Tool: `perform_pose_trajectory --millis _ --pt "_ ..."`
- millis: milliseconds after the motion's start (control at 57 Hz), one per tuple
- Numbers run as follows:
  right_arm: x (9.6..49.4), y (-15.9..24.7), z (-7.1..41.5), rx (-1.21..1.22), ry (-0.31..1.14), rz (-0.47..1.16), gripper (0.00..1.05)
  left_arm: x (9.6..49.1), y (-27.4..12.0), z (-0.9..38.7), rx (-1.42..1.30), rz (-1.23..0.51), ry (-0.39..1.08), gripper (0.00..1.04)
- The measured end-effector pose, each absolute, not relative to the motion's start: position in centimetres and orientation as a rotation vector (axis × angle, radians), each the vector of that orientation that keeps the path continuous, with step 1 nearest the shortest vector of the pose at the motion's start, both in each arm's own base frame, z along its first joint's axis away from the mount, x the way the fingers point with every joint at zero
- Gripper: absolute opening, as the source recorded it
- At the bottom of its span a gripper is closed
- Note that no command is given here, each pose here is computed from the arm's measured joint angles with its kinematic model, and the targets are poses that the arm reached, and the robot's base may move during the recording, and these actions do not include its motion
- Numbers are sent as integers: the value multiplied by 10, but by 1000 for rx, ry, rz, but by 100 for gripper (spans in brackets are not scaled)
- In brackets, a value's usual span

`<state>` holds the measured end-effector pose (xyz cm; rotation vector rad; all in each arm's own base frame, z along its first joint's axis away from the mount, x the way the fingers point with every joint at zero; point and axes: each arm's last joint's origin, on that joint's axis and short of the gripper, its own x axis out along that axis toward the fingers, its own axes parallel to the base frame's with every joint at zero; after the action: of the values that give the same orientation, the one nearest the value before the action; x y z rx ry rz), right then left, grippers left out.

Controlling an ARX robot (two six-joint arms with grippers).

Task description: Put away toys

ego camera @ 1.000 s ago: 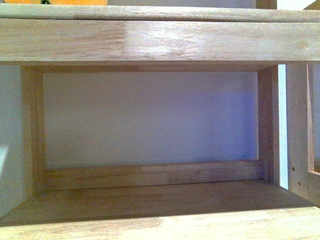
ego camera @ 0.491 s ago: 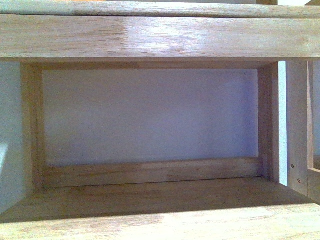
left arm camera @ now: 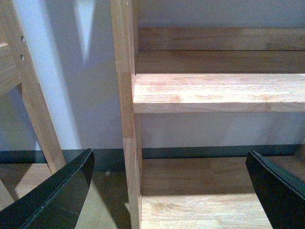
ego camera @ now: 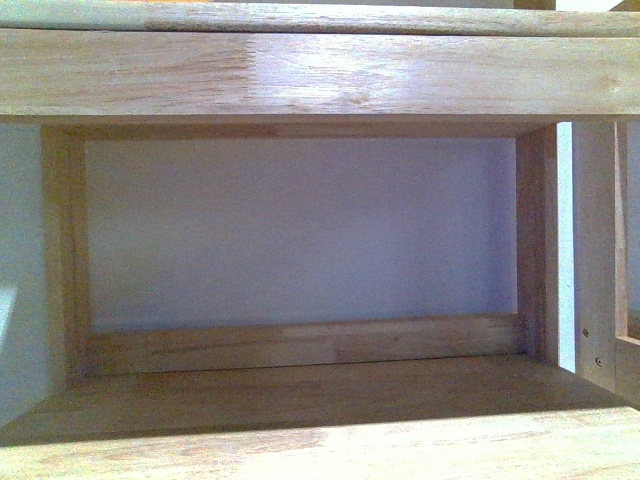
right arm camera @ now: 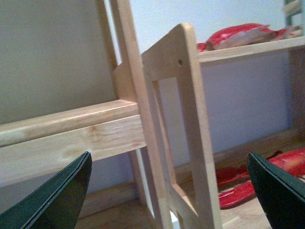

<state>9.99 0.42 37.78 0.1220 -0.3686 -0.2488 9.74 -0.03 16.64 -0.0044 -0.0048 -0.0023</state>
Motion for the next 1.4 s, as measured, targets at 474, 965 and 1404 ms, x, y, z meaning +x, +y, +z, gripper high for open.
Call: perform_pose_trajectory --millis 474,965,1404 --pt "98 0 245 3 6 1 3 97 0 166 -4 -2 -5 99" --pt "98 0 201 4 10 2 4 97 0 166 -4 -2 -5 98" --pt "98 0 183 4 9 1 4 97 0 166 -4 -2 -5 99"
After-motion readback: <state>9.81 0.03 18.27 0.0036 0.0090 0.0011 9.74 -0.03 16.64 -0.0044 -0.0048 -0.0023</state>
